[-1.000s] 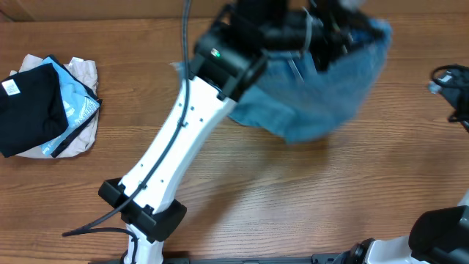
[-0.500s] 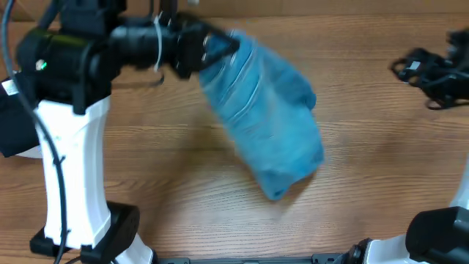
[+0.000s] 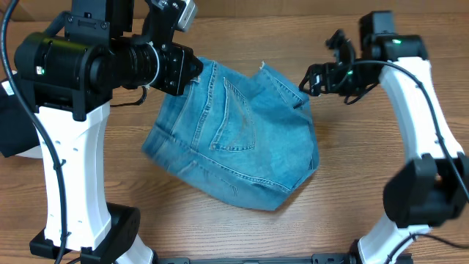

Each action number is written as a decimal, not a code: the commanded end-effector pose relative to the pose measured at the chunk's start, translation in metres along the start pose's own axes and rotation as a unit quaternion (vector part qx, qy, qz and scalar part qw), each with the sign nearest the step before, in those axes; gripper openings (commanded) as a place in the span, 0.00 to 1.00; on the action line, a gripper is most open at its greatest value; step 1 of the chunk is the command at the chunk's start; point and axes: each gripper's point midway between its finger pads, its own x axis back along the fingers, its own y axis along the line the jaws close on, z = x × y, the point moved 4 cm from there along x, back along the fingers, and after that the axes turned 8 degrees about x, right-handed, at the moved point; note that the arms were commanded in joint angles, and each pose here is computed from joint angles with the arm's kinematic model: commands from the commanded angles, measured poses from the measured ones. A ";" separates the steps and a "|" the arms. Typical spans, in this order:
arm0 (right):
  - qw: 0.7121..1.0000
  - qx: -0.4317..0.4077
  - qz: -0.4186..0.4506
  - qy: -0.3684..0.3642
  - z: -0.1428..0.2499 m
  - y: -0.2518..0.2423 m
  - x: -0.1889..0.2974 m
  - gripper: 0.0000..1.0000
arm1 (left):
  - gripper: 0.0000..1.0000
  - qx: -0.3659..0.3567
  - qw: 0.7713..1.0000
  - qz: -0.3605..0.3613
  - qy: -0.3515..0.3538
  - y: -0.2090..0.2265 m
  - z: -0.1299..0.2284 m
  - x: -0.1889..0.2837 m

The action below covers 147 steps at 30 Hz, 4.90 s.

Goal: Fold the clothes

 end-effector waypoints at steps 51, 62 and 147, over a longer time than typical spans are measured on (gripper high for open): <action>0.879 -0.230 0.165 -0.385 -0.022 -0.078 0.319 0.04 | 0.08 -0.042 0.857 -0.235 -0.457 0.031 -0.163 0.093; 0.923 -0.280 0.177 -0.198 0.006 -0.128 0.234 0.04 | 0.22 -0.007 0.913 -0.337 -0.231 0.077 -0.086 0.046; 0.887 -0.374 0.053 0.265 0.162 -0.117 -0.002 0.22 | 0.80 0.044 0.977 0.032 0.206 0.086 0.038 -0.375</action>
